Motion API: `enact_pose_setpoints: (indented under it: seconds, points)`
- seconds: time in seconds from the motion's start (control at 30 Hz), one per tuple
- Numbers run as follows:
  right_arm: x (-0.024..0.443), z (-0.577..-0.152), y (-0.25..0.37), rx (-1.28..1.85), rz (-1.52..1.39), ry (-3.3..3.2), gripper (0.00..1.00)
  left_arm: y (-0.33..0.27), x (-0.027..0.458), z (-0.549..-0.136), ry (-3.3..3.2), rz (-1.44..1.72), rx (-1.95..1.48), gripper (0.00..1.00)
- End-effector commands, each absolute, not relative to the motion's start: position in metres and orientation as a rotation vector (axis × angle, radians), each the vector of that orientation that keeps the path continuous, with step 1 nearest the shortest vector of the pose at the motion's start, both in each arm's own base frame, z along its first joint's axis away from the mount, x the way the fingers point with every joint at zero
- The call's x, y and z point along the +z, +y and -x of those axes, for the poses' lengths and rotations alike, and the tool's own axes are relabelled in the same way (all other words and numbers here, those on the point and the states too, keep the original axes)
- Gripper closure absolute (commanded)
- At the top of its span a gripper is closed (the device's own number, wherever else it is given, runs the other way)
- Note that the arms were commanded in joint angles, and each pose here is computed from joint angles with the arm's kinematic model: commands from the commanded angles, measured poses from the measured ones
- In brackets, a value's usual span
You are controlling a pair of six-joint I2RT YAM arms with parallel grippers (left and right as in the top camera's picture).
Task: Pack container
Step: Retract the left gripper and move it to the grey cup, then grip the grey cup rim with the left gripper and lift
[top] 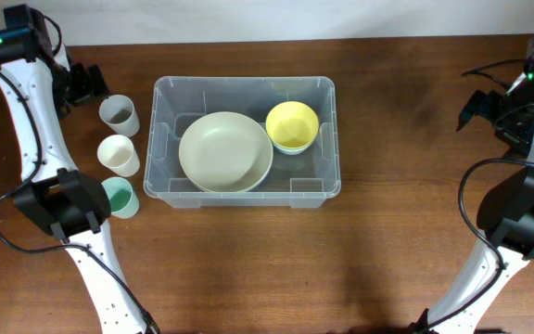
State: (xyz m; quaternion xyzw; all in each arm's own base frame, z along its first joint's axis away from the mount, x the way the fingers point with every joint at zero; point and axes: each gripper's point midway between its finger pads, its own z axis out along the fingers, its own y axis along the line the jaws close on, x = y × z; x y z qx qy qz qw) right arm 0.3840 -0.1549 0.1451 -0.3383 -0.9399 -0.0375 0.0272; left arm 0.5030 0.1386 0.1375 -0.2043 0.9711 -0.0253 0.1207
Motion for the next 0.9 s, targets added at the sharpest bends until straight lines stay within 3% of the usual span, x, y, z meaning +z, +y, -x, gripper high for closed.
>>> enact_pose_setpoints:
  seconds: [0.0,0.7,0.77,0.87]
  points:
    - [0.160,-0.381,-0.157,-0.107,1.056,-2.938,0.01,0.139,0.127,-0.505,2.857,0.575,-0.074,0.01]
    - [0.160,-0.381,-0.157,-0.106,1.056,-2.938,0.01,0.139,0.056,-0.506,2.976,0.601,-0.093,0.02]
    - [0.160,-0.381,-0.157,-0.107,1.056,-2.938,0.01,0.140,0.056,-0.507,2.971,0.600,-0.092,0.11]
    - [0.160,-0.381,-0.157,-0.107,1.056,-2.938,0.01,0.140,0.057,-0.509,2.965,0.598,-0.090,0.49]
